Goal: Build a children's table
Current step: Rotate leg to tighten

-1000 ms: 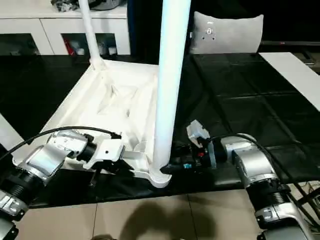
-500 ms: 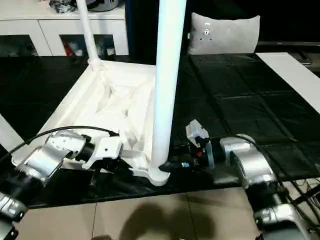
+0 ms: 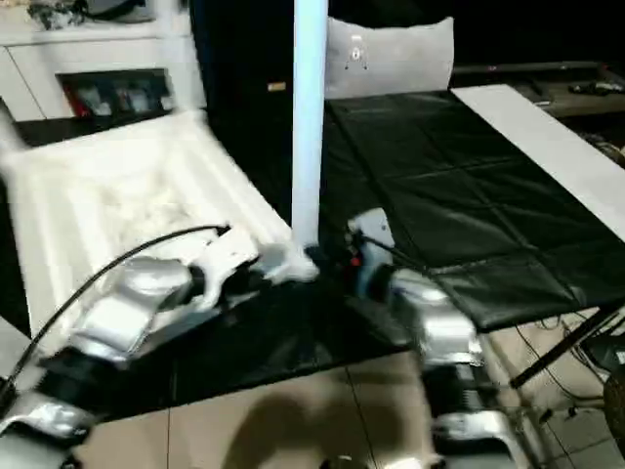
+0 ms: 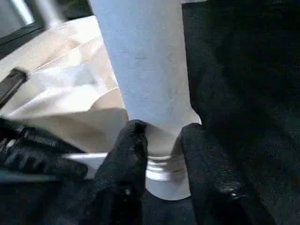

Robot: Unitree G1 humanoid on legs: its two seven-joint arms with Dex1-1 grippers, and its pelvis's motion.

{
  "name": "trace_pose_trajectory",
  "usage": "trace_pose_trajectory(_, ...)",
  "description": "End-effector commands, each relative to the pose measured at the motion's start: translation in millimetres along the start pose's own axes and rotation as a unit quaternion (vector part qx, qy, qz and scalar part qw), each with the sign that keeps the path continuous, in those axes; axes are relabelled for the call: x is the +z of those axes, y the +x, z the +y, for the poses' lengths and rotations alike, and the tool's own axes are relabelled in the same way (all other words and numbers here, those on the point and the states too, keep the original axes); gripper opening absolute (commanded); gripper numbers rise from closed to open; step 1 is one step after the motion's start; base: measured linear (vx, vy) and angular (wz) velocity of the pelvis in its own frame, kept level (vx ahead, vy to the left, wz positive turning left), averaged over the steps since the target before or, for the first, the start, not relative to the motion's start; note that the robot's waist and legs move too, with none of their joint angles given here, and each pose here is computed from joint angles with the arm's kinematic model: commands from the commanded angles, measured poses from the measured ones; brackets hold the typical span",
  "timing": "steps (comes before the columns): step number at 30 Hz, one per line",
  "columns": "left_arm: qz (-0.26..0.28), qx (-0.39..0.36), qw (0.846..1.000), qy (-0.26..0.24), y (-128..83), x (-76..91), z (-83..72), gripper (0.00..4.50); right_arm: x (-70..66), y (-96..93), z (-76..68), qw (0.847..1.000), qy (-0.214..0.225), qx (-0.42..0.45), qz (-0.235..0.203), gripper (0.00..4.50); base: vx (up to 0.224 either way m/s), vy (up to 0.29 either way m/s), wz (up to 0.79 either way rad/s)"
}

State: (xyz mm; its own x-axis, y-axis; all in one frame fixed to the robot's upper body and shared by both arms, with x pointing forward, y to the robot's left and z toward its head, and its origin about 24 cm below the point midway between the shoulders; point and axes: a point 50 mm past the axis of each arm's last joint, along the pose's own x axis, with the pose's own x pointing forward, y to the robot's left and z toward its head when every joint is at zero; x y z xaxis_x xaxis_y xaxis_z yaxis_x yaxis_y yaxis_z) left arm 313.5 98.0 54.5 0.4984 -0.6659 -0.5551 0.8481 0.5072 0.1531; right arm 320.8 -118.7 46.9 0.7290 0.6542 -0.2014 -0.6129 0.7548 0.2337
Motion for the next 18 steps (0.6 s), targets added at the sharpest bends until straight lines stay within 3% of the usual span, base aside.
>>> trace_pose_trajectory(1, -0.048, -0.096, 0.993, 0.047, 26, 31.0, -40.6, 0.00, 4.6, 18.1, 15.8, 1.000, 0.003, 0.000, -0.007, 1.22, 0.000, 0.000, 0.00)
trace_pose_trajectory(3, -0.046, -0.082, 0.994, 0.052, 27, 30.8, -36.9, 0.00, 5.5, 16.2, 14.3, 1.000, -0.006, -0.006, -0.013, 1.57, 0.000, 0.000, 0.00)
trace_pose_trajectory(5, -0.041, -0.060, 0.996, 0.057, 26, 29.1, -30.6, 0.00, 6.1, 11.0, 10.5, 0.999, -0.016, -0.020, -0.019, 1.63, 0.000, 0.000, 0.00)
trace_pose_trajectory(10, -0.024, -0.048, 0.996, 0.065, 17, 15.4, -17.4, 0.00, 5.3, -12.8, -3.3, 0.999, -0.036, -0.020, -0.025, 2.20, 0.000, 0.000, 0.00)
trace_pose_trajectory(18, 0.011, -0.106, 0.989, 0.100, 1, -7.0, -11.5, 0.00, 15.0, -50.1, -19.1, 0.993, -0.086, 0.078, -0.005, 2.85, 0.000, 0.000, 0.00)
